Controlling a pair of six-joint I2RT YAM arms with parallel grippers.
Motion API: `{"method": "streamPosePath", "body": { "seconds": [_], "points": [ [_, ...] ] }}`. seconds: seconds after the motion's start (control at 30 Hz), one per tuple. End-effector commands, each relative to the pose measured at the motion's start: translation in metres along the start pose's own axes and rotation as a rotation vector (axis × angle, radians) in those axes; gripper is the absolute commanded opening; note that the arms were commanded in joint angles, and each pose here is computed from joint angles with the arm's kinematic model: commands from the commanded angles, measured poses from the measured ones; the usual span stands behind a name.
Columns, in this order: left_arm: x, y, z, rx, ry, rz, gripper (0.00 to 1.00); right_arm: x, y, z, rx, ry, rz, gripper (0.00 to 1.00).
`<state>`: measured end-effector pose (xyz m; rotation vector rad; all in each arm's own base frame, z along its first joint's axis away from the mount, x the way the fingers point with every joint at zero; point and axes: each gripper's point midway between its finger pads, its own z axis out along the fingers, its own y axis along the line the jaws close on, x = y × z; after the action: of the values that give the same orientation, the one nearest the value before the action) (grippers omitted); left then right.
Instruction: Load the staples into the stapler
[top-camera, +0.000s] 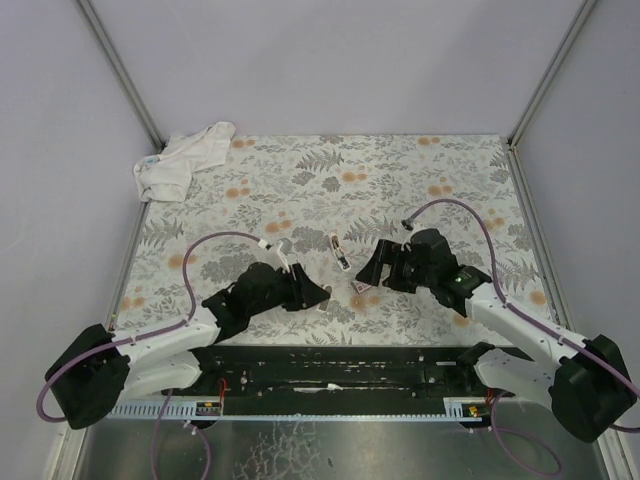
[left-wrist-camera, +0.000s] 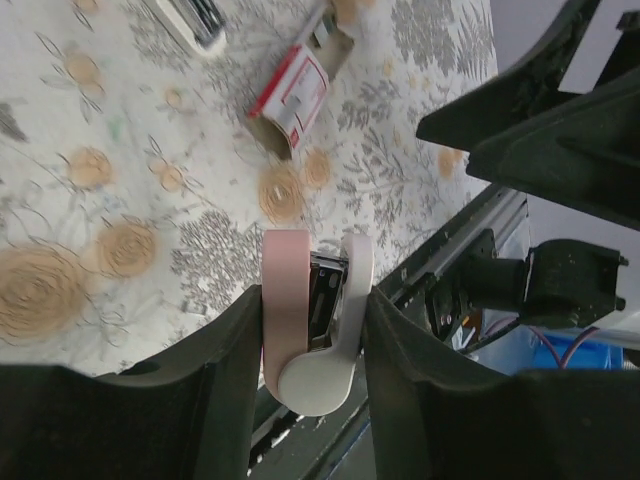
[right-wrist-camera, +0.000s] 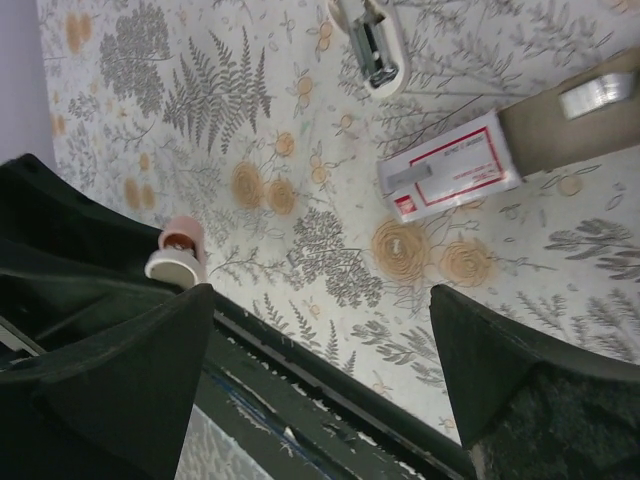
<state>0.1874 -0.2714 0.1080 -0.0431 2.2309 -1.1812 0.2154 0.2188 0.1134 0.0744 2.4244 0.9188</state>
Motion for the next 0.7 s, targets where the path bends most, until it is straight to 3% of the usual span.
{"method": "streamPosePath", "body": {
  "seconds": [0.0, 0.2, 0.43, 0.53, 0.67],
  "points": [
    [-0.003, -0.028, 0.003, 0.102, -0.112, -0.019, 0.05, 0.009, 0.025, 0.003, -0.102, 0.019, 0.081, 0.94],
    [0.035, 0.005, 0.019, -0.093, -0.009, 0.061, 0.05, 0.028, 0.016, 0.017, -0.062, 0.076, 0.145, 0.90],
    [0.052, 0.015, 0.032, -0.246, 0.003, 0.151, 0.09, 0.038, 0.022, 0.030, -0.077, 0.107, 0.155, 0.87],
    [0.060, 0.018, 0.036, -0.285, 0.031, 0.184, 0.16, 0.041, 0.020, 0.035, -0.076, 0.111, 0.158, 0.85],
    [0.071, 0.025, 0.041, -0.305, 0.077, 0.177, 0.34, 0.050, 0.014, 0.044, -0.068, 0.136, 0.166, 0.81]
  ]
}}
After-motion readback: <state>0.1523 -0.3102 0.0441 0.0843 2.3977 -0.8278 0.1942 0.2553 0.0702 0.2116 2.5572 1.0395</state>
